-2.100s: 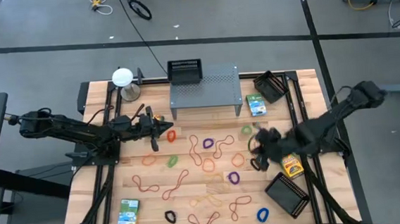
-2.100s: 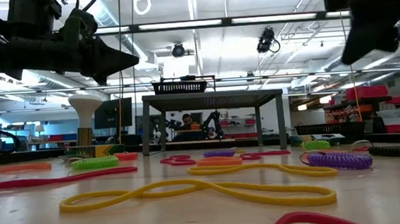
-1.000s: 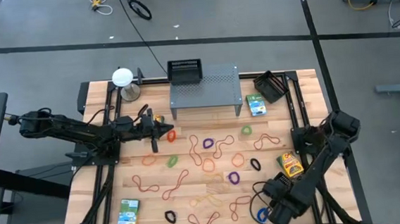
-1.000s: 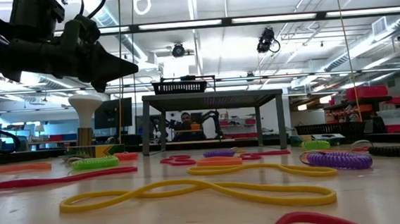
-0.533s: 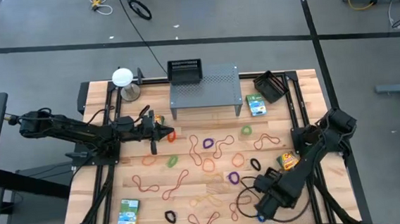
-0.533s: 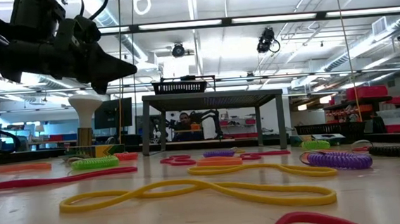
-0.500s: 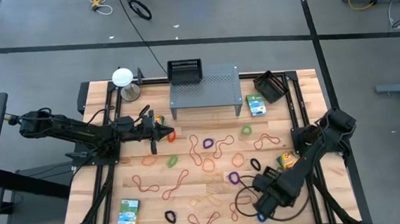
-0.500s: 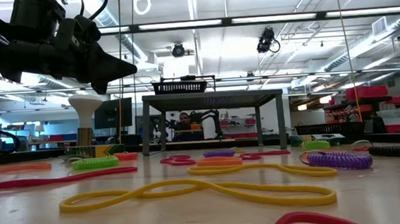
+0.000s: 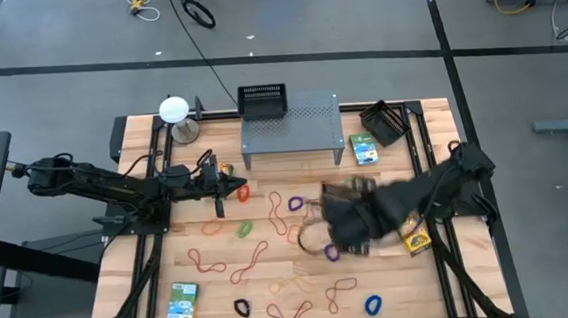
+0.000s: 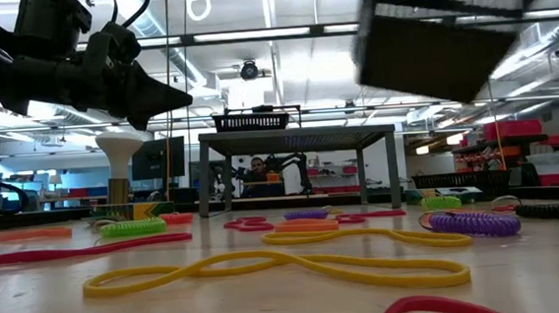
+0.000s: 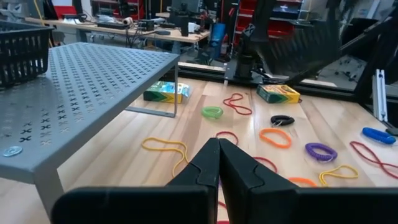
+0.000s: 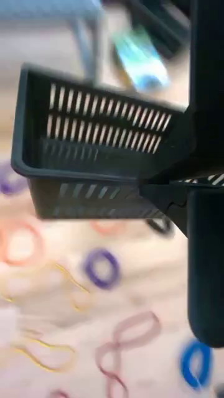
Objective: Pick & Place Office Desk Supplies
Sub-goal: Put the black basket on the shelf
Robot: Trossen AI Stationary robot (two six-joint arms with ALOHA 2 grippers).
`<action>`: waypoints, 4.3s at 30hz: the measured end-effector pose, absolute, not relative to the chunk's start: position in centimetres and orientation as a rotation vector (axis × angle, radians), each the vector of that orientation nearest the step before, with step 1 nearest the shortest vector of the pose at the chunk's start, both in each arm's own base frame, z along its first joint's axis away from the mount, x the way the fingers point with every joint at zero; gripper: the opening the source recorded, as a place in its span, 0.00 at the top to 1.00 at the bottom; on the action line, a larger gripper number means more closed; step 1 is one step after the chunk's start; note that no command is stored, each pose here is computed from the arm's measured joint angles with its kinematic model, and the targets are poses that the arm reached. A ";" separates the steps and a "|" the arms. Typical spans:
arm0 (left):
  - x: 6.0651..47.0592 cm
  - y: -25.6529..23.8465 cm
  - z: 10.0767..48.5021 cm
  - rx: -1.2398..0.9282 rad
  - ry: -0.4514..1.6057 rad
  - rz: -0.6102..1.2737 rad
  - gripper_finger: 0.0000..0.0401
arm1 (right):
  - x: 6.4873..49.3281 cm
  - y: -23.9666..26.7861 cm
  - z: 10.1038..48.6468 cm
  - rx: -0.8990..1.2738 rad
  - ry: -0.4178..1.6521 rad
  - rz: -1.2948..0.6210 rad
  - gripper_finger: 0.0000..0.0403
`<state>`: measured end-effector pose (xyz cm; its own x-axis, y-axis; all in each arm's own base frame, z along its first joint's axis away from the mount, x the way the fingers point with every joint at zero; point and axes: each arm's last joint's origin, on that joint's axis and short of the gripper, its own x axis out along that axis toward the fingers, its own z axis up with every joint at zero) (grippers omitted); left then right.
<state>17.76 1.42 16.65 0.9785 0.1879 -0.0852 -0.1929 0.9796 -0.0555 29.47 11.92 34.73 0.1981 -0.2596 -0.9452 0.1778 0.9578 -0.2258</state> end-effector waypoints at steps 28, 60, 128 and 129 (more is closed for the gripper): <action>17.7 1.7 16.6 -0.092 0.078 0.274 0.97 | 34.6 -13.2 31.4 -0.609 1.349 -0.455 0.98; 17.7 1.6 16.6 -0.135 0.074 0.271 0.97 | 36.3 -14.0 30.0 -0.570 1.299 -0.572 0.78; 17.7 1.6 16.7 -0.179 0.060 0.268 0.97 | 25.7 -19.0 30.1 0.039 1.158 -0.451 0.99; 17.7 1.6 16.7 -0.180 0.060 0.268 0.97 | 25.8 -18.9 30.1 0.040 1.158 -0.451 0.99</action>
